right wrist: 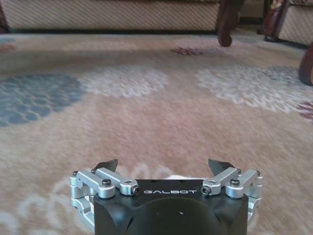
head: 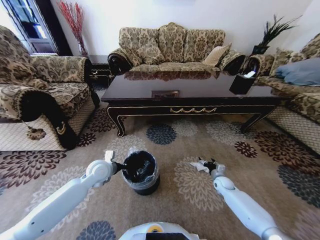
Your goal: Move to the front of the table and pick up the trash from the floor, then place it into the trash bin.
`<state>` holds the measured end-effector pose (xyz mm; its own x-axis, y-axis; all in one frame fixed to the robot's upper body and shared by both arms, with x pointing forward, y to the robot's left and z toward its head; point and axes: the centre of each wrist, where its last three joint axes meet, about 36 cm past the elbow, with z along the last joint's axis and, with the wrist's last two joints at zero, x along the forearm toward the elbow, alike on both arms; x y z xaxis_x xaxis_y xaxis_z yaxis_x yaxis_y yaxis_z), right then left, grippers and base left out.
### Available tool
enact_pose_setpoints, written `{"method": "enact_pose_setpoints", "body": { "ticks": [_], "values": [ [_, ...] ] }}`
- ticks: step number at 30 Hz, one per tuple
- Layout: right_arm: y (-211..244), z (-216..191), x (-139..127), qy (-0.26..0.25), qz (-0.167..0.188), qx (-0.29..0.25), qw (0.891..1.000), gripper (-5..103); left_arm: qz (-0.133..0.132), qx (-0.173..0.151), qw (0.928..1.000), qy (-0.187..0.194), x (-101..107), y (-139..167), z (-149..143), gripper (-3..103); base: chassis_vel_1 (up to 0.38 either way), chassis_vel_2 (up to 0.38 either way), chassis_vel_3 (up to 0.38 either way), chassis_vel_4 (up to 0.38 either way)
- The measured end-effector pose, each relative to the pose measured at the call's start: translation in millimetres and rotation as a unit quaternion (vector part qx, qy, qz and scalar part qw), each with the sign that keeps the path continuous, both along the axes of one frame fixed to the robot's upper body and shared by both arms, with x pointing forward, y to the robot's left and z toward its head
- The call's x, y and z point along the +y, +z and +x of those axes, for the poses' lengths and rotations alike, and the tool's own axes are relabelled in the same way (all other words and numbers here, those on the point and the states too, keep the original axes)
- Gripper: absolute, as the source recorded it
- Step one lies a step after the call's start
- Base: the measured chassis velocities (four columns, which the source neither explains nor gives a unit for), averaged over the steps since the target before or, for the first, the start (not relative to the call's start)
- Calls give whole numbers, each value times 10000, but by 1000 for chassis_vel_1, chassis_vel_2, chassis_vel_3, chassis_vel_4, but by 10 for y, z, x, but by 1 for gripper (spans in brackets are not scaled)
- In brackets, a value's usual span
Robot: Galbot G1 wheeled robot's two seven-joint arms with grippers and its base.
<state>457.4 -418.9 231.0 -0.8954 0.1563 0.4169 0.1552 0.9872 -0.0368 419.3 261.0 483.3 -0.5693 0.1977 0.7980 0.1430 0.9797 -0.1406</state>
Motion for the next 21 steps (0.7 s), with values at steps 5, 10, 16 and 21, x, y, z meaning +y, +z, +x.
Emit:
{"method": "enact_pose_setpoints", "body": {
  "ticks": [5, 10, 16, 21],
  "values": [
    [-178, -9, -58, -168, -96, 186, 9996, 100, 46, -7, 10000, -38, 8, 8, -64, 0, 0, 0, 0, 0],
    [-296, -5, -76, -299, -87, 299, 9991, 100, 19, -64, 9999, -122, -27, 66, -107, 0, 0, 0, 0, 0],
    [-461, 79, -59, -557, 176, 406, 9975, 101, -15, -96, 9998, -196, -76, 112, -156, 0, 0, 0, 0, 0],
    [-523, 179, 8, -603, 308, 446, 9967, 85, -65, -48, 9997, -230, -127, 94, -217, 0, 0, 0, 0, 0]
  ]
}}
